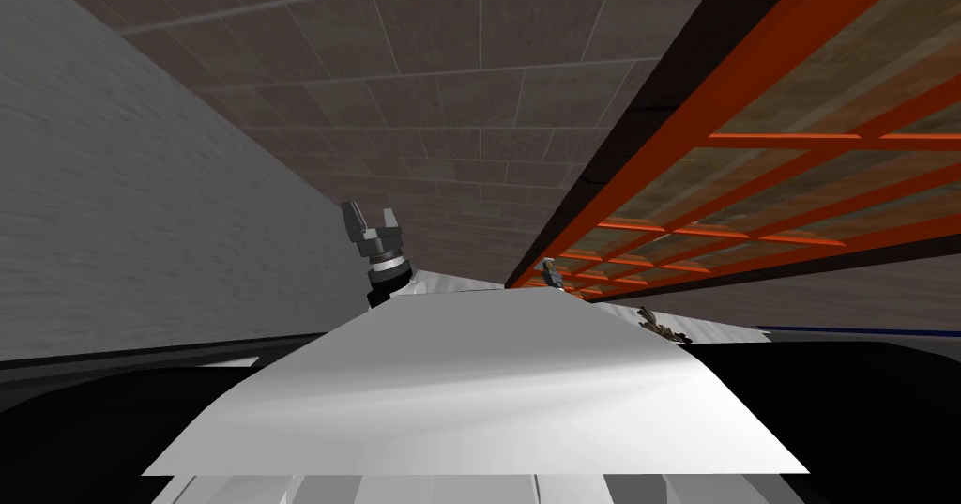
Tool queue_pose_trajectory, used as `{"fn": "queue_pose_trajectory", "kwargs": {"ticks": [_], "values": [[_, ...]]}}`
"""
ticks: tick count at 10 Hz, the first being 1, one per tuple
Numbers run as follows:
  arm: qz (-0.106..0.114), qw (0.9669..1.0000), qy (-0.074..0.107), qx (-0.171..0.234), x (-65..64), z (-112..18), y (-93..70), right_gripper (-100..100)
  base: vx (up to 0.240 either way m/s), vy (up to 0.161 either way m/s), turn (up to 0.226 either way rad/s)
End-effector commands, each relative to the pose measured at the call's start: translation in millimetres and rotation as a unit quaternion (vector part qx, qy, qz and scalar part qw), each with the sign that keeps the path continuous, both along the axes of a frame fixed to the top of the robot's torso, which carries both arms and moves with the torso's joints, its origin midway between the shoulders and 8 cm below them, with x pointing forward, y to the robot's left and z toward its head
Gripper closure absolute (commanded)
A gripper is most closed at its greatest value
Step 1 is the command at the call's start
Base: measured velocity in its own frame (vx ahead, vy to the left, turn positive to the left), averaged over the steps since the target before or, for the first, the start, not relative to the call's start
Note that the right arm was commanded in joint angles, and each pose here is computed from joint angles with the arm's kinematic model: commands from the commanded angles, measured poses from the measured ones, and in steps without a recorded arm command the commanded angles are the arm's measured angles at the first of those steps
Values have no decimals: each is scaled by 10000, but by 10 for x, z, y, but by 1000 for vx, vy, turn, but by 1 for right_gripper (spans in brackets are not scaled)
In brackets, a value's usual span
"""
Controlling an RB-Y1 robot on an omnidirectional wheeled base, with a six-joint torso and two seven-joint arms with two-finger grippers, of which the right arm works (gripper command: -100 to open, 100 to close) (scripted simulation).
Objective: Pull the door open
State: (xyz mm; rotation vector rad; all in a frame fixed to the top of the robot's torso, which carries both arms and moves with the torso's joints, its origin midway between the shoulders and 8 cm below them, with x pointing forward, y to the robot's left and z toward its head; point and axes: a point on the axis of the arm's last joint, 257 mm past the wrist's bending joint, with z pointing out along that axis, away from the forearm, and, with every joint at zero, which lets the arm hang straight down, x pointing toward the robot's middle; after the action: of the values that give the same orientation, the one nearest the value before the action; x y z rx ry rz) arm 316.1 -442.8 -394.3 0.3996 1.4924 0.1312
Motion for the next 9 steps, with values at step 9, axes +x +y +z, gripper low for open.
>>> {"fn": "queue_pose_trajectory", "kwargs": {"ticks": [9], "values": [[68, 9895, -317, 1406, 141, 13, 91, 100, -34, -9, 15]]}}
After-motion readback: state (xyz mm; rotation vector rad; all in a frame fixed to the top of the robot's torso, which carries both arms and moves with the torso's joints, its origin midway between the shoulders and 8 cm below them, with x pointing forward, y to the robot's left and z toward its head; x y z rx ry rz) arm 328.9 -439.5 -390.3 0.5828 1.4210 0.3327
